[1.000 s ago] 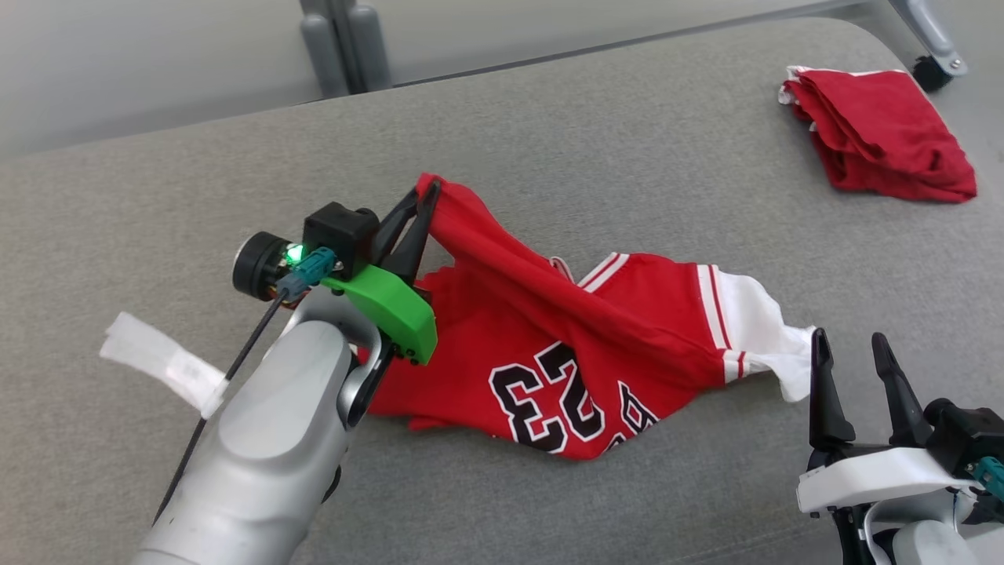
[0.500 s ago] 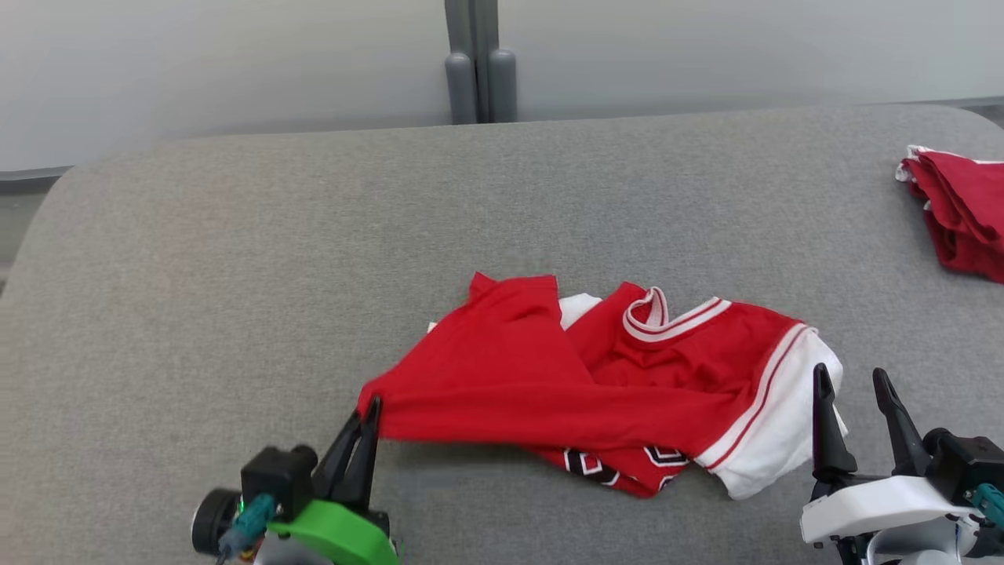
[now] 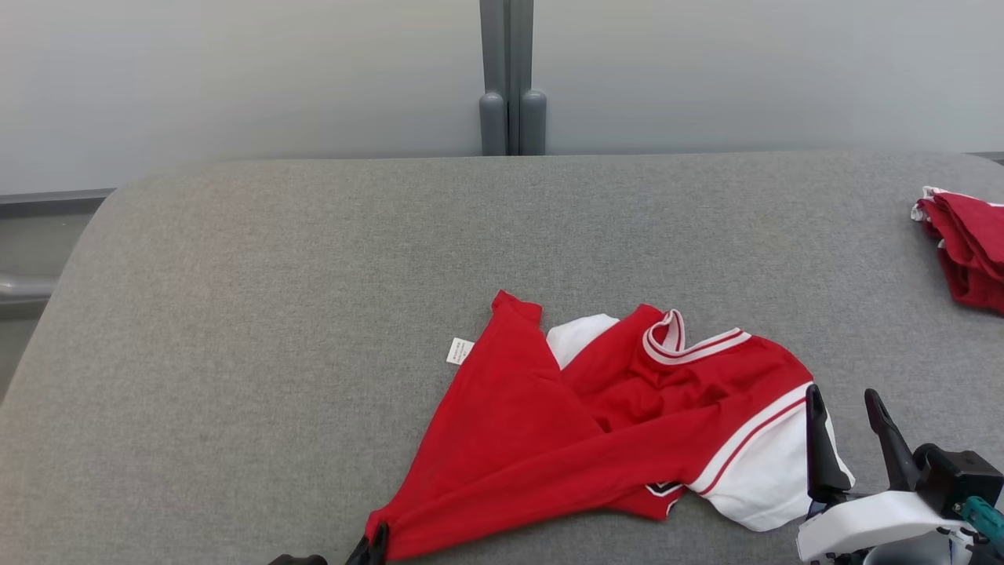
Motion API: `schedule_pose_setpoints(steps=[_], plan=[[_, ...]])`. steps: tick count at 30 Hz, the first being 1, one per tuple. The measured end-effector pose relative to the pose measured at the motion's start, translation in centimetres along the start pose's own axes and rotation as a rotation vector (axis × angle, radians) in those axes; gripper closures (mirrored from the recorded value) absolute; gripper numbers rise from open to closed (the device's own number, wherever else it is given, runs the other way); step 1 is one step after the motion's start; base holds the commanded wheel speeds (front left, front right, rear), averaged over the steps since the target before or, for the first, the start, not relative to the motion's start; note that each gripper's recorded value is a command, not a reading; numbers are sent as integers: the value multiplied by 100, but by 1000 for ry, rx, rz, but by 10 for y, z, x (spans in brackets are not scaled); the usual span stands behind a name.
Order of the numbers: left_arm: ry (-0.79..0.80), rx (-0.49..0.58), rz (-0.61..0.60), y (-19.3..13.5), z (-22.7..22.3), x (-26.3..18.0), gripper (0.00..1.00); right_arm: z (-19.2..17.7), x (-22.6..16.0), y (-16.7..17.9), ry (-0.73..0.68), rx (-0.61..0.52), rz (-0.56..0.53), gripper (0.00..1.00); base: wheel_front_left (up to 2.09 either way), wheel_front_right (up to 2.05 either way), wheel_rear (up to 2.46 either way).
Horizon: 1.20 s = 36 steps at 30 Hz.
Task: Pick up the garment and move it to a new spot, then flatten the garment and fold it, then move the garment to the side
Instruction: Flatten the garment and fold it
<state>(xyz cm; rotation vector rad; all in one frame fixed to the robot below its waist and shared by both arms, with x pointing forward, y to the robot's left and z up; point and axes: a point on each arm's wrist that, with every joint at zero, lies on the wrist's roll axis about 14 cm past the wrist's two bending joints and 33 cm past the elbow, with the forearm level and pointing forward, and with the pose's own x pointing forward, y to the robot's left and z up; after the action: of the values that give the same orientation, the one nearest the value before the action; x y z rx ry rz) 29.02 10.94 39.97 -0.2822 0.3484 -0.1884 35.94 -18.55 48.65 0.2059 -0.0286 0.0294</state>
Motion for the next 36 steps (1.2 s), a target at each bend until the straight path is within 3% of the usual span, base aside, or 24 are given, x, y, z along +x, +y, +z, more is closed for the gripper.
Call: schedule_pose_setpoints(steps=[1,2,3,21,36], plan=[[4,2,0,1,-1,0,74,0,-1,-1,0,0,-2,0,0,0,0],[4,4,5,3,-2,0,49,0,-3,-2,1,-1,-6,0,0,0,0],[4,8,9,5,-1,0,0,0,-4,-3,2,-1,-8,0,0,0,0],[-303,79,90,30,95,13,0,7,-13,-9,-11,-38,-6,0,0,0,0],[-386,124,109,42,121,12,0,13,-29,-10,-20,-100,20,0,0,0,0]])
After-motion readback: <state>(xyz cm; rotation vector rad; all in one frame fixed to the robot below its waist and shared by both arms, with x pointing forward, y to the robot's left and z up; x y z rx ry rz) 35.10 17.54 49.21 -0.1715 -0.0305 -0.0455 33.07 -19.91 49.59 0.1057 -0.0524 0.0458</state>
